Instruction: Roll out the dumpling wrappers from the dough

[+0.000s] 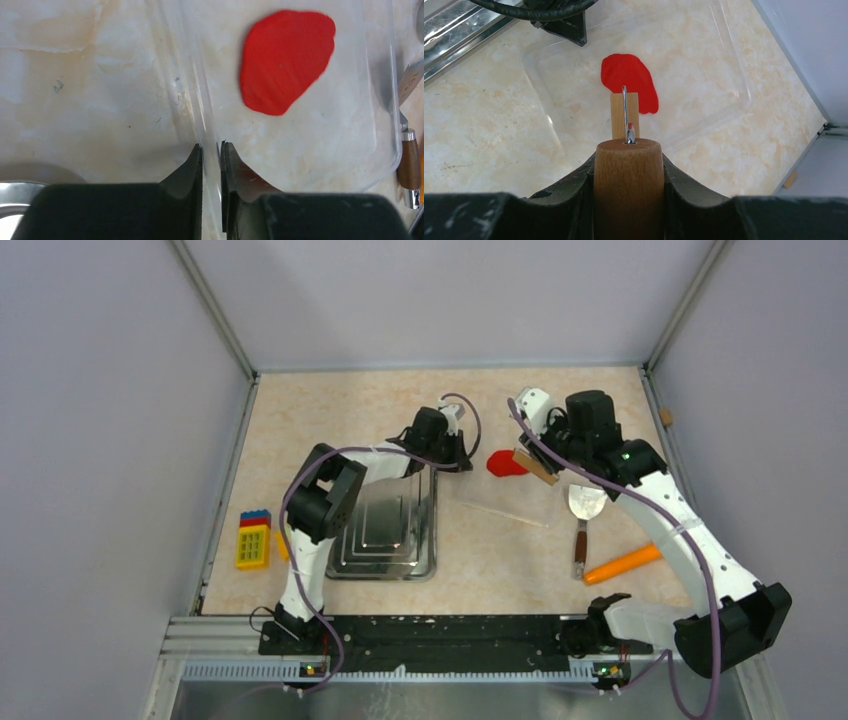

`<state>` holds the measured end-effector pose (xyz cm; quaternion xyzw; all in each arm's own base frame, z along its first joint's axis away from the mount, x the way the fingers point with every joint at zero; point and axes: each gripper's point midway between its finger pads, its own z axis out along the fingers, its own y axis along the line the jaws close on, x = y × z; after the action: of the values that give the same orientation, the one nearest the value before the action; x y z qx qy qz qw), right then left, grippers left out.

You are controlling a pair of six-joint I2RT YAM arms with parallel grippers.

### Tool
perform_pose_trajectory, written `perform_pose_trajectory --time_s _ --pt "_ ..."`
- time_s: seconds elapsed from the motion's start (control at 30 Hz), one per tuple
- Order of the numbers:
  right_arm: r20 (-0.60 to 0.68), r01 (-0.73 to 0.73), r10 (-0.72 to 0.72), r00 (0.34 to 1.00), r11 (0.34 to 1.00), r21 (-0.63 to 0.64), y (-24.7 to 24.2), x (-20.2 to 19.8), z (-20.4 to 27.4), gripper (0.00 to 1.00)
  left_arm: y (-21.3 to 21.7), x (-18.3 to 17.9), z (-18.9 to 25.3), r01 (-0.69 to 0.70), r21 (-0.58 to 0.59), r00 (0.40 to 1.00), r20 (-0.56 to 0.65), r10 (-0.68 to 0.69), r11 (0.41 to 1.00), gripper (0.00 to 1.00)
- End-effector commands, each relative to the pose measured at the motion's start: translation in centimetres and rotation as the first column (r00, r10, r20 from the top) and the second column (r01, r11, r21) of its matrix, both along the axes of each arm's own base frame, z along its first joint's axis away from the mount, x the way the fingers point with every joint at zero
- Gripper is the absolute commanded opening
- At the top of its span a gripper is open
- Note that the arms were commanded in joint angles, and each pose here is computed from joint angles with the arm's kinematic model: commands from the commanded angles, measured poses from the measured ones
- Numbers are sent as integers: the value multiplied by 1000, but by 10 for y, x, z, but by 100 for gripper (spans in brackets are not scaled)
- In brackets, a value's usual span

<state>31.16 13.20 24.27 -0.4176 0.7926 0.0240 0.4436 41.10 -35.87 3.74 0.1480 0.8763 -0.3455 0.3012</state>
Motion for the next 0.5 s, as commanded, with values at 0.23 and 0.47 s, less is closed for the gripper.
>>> perform_pose_trajectory --time_s 0.23,0.47 --pt "60 -10 5 998 997 72 7 2 20 0 31 -53 8 -75 79 994 -69 81 994 0" --pt "-9 -42 43 999 991 126 22 2 6 0 50 -113 8 -198 76 970 -129 206 977 0"
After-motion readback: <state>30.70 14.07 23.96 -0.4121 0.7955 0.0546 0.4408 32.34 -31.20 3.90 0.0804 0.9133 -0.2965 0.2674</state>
